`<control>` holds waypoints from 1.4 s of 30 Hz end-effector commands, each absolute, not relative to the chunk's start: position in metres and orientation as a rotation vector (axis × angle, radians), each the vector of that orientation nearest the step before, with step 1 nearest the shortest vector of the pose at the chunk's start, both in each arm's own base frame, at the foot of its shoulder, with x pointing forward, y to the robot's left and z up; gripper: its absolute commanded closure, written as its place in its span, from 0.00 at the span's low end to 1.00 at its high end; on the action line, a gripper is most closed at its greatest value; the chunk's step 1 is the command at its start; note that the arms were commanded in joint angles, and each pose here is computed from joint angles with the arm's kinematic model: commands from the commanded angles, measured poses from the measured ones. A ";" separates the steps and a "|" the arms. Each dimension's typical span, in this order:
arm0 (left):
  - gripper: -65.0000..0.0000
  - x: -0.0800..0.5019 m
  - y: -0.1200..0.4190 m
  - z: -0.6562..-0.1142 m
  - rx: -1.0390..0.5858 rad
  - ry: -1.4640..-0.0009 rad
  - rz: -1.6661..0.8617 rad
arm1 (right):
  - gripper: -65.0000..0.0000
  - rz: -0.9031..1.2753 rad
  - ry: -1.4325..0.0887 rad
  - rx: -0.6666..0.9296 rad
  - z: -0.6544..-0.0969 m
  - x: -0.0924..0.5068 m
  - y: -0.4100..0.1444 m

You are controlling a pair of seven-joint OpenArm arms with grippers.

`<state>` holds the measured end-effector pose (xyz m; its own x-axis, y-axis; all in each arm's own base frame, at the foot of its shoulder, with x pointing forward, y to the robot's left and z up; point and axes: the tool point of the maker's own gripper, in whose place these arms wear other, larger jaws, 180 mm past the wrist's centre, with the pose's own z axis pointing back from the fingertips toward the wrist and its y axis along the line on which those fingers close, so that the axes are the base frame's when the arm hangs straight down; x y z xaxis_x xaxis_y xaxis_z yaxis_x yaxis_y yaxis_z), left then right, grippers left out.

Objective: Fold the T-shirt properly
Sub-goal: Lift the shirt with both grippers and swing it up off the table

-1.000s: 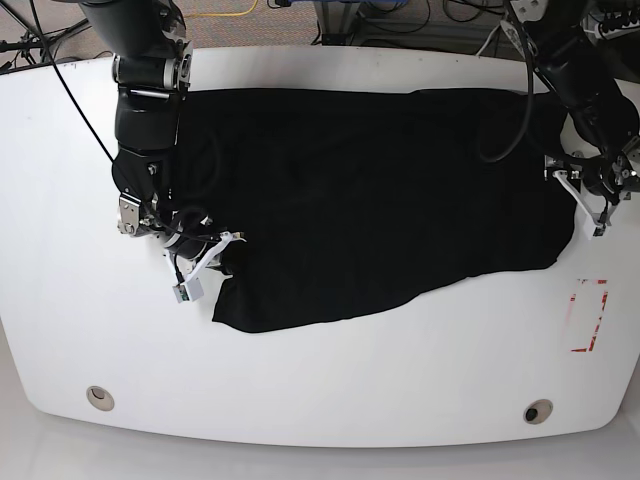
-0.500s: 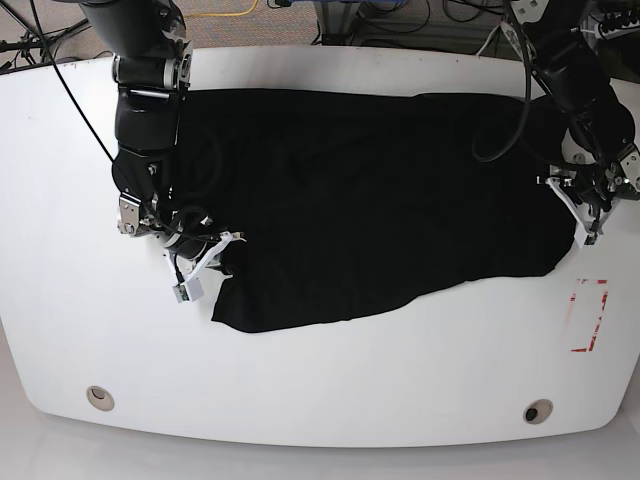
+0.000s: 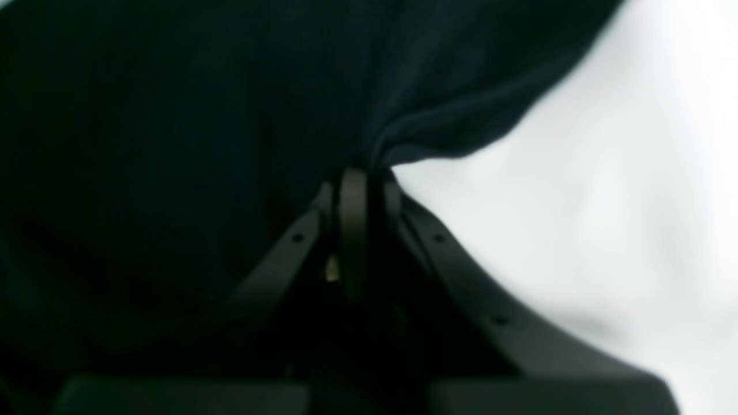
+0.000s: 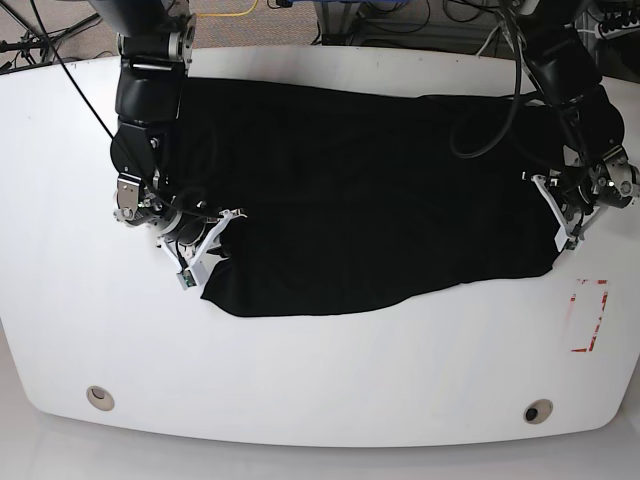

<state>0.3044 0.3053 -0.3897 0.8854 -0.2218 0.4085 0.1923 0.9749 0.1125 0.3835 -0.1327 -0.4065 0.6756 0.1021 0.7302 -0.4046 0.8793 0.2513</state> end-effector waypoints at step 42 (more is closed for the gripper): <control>1.00 0.424 0.275 -0.009 0.529 -1.329 -0.353 | 1.00 0.510 -1.346 -0.153 -0.070 0.471 -0.233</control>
<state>0.4232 0.2742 -0.0572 0.3151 -0.5103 0.8002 0.0122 0.8453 0.5342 0.4652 -0.2256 -0.1204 0.2337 0.4154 0.8791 -0.3120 0.8884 -0.3368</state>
